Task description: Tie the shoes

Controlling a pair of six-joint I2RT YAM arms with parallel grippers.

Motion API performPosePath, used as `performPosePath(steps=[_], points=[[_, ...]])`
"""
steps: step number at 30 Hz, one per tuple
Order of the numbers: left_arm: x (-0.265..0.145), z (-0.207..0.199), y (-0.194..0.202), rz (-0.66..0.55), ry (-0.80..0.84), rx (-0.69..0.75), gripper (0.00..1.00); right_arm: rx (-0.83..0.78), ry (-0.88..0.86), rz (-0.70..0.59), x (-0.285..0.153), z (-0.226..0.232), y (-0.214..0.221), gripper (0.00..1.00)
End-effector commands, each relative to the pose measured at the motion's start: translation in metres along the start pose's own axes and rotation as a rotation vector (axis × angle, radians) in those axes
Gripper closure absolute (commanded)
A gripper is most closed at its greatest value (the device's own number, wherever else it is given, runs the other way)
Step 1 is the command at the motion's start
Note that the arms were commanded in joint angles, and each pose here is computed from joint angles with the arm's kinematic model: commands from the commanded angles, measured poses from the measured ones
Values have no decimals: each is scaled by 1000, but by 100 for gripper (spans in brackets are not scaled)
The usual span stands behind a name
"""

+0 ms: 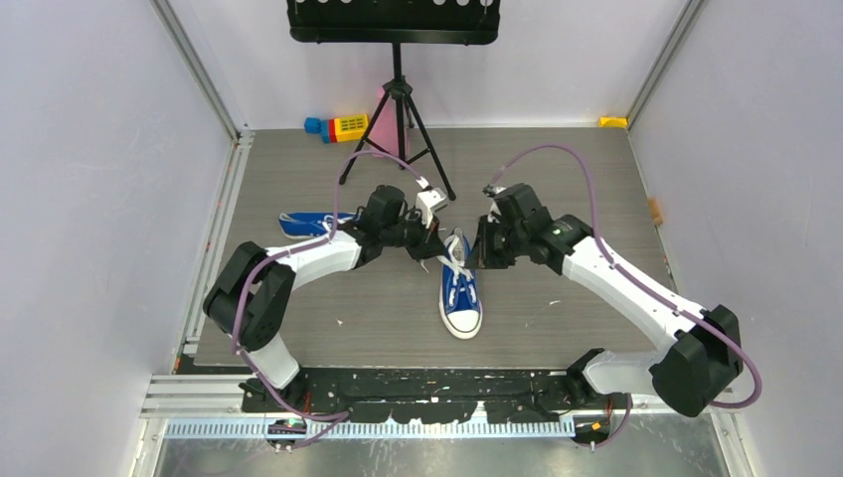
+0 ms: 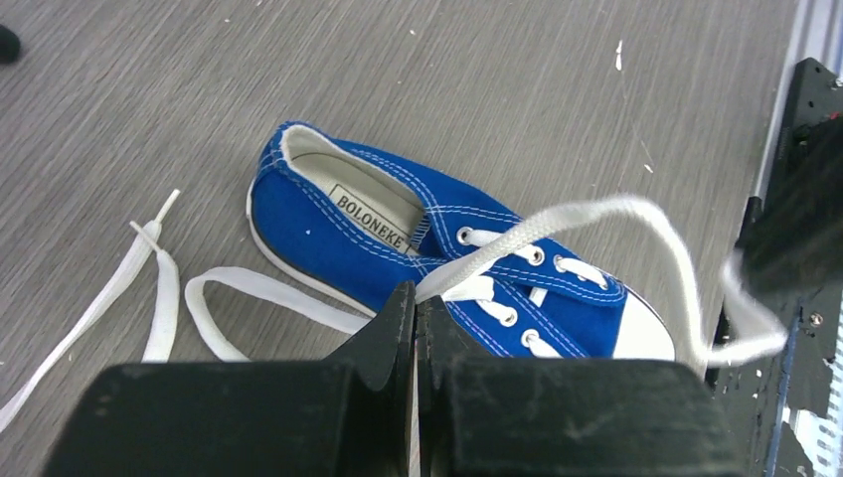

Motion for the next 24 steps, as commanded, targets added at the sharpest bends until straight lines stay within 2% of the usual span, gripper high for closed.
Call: performPosePath(steps=[1, 10, 24], points=[[-7, -3, -10, -48, -47, 29, 100, -39, 2, -72, 23, 12, -10, 100], [-9, -4, -11, -67, -66, -3, 100, -49, 82, -73, 52, -2, -1, 100], [-17, -6, -7, -57, -100, -23, 100, -54, 92, -6, 88, -5, 3, 100]])
Point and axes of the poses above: each gripper's point midway between its finger pads, its own x axis out along the fingers, its own z axis along the line the jaws close on, y = z × x, the point moved 9 cm from there along -x, back along the fingers, and after that the axes turned 14 degrees about -x, right-handed, at the moved point
